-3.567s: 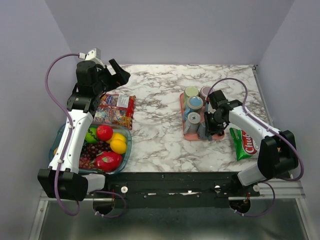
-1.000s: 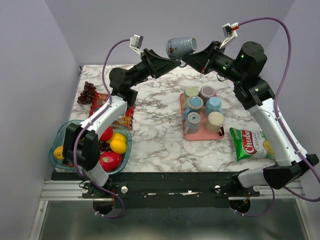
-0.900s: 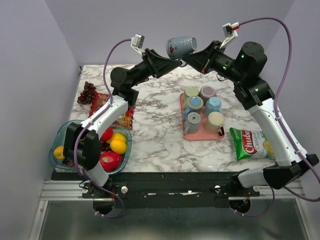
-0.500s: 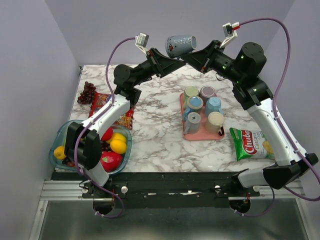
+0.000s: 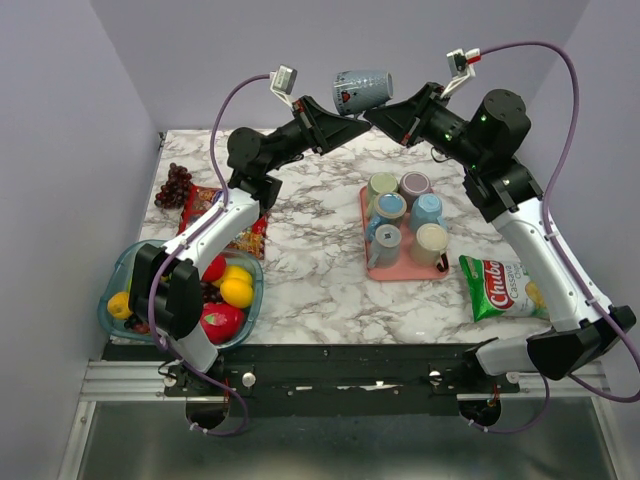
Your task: Turn the mug right side up
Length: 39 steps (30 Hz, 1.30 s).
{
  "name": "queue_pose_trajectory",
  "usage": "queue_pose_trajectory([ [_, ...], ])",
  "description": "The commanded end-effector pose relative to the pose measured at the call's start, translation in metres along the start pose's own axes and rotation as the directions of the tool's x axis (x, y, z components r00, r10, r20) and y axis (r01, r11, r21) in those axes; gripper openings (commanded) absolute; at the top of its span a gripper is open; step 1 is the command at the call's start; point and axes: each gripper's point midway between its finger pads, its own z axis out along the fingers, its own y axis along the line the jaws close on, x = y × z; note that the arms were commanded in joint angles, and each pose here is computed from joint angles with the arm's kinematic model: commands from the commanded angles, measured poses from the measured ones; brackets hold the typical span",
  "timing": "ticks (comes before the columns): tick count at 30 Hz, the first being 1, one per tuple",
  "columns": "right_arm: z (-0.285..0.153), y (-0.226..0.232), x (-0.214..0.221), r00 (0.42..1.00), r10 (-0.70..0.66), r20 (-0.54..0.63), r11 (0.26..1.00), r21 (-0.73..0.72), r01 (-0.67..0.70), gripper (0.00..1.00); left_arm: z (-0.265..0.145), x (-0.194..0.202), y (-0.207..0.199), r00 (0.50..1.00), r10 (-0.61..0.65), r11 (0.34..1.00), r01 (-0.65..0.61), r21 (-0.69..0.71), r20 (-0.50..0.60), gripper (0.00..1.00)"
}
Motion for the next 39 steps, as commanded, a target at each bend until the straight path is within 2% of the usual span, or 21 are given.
queue_pose_trajectory([
  [1, -0.003, 0.009, 0.013, 0.999, 0.002, -0.041, 0.999, -0.040, -0.004, 0.01, 0.006, -0.012, -0.009, 0.997, 0.057, 0.998, -0.058, 0.011, 0.050, 0.00],
  [4, -0.004, 0.006, 0.013, 0.999, 0.002, -0.044, 1.000, -0.023, -0.003, 0.02, 0.005, -0.011, -0.004, 0.997, 0.054, 0.999, -0.054, -0.004, 0.049, 0.00],
  [7, -0.003, 0.000, 0.015, 0.999, 0.007, -0.048, 1.000, 0.004, -0.007, 0.24, 0.004, -0.010, 0.000, 0.997, 0.060, 0.998, -0.059, -0.028, 0.045, 0.00],
  [8, -0.004, -0.002, 0.015, 0.999, 0.009, -0.046, 1.000, 0.016, -0.009, 0.42, 0.004, -0.008, 0.004, 0.998, 0.053, 0.997, -0.051, -0.050, 0.036, 0.00],
  [10, -0.005, -0.007, 0.014, 1.000, 0.009, -0.030, 0.999, 0.046, -0.008, 0.51, 0.003, -0.007, 0.010, 0.997, 0.075, 0.994, -0.073, -0.084, 0.028, 0.00],
  [11, -0.006, -0.009, 0.014, 1.000, 0.004, -0.025, 0.998, 0.055, -0.002, 0.60, 0.001, -0.006, 0.020, 0.998, 0.058, 0.990, -0.054, -0.134, 0.024, 0.00],
  [15, -0.006, -0.025, 0.014, 1.000, 0.002, -0.027, 0.990, 0.141, 0.002, 0.65, -0.011, -0.006, 0.051, 0.998, 0.060, 0.948, -0.055, -0.314, 0.007, 0.00],
  [18, -0.010, -0.047, 0.023, 0.999, 0.026, -0.043, 0.968, 0.252, -0.014, 0.72, -0.024, -0.006, 0.077, 0.997, 0.079, 0.886, -0.082, -0.457, -0.025, 0.00],
  [19, -0.013, -0.059, 0.028, 0.998, 0.039, -0.051, 0.949, 0.314, -0.021, 0.73, -0.029, -0.007, 0.086, 0.992, 0.116, 0.860, -0.126, -0.494, -0.052, 0.00],
  [24, -0.035, -0.104, 0.050, 0.992, 0.102, -0.074, 0.841, 0.539, -0.046, 0.84, -0.061, -0.009, 0.126, 0.977, 0.141, 0.689, -0.211, -0.694, -0.158, 0.00],
  [25, -0.040, -0.112, 0.053, 0.992, 0.106, -0.073, 0.819, 0.572, -0.045, 0.86, -0.070, -0.014, 0.137, 0.965, 0.179, 0.630, -0.261, -0.731, -0.191, 0.00],
  [27, -0.047, -0.120, 0.059, 0.990, 0.114, -0.085, 0.792, 0.609, -0.039, 0.89, -0.086, -0.012, 0.156, 0.956, 0.157, 0.539, -0.293, -0.790, -0.247, 0.00],
  [28, -0.050, -0.124, 0.065, 0.988, 0.120, -0.094, 0.782, 0.622, -0.036, 0.89, -0.096, -0.018, 0.166, 0.942, 0.183, 0.469, -0.335, -0.817, -0.281, 0.00],
  [31, -0.057, -0.130, 0.073, 0.985, 0.129, -0.115, 0.762, 0.647, -0.025, 0.93, -0.118, -0.016, 0.190, 0.920, 0.150, 0.344, -0.393, -0.853, -0.363, 0.00],
  [32, -0.060, -0.133, 0.078, 0.983, 0.133, -0.123, 0.753, 0.657, -0.020, 1.00, -0.126, -0.021, 0.194, 0.914, 0.146, 0.292, -0.405, -0.866, -0.379, 0.00],
  [35, -0.067, -0.140, 0.085, 0.979, 0.131, -0.157, 0.728, 0.686, 0.012, 1.00, -0.148, -0.021, 0.220, 0.905, 0.090, 0.187, -0.426, -0.885, -0.416, 0.00],
  [39, -0.075, -0.152, 0.100, 0.963, 0.154, -0.220, 0.692, 0.720, 0.054, 1.00, -0.178, -0.016, 0.260, 0.906, 0.001, 0.090, -0.422, -0.902, -0.424, 0.00],
])
